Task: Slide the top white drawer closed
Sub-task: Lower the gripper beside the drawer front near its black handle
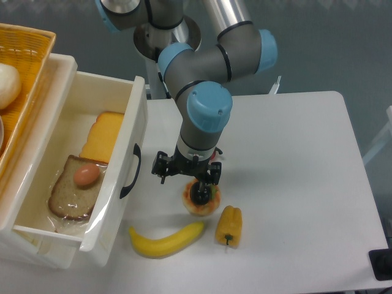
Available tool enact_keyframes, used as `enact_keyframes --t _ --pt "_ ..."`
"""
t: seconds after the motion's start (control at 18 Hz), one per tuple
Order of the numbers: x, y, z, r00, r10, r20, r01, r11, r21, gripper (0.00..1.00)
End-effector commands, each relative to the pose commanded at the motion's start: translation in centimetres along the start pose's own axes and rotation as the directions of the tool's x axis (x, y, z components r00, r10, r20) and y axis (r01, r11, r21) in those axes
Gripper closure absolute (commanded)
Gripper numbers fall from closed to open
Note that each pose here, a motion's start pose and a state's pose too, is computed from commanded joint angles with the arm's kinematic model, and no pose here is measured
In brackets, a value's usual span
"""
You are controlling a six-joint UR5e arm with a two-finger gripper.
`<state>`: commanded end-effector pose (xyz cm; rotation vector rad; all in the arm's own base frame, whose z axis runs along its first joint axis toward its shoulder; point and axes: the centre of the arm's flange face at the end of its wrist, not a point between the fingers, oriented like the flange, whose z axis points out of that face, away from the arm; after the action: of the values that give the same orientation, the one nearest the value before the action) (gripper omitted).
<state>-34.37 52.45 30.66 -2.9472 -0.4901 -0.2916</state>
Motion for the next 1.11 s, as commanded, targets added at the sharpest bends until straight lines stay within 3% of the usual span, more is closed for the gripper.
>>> enact_keyframes --t 1.11 --pt "1.4 -0.5 1.4 0.998 0.014 -0.063 -0.014 1.000 0.007 0.00"
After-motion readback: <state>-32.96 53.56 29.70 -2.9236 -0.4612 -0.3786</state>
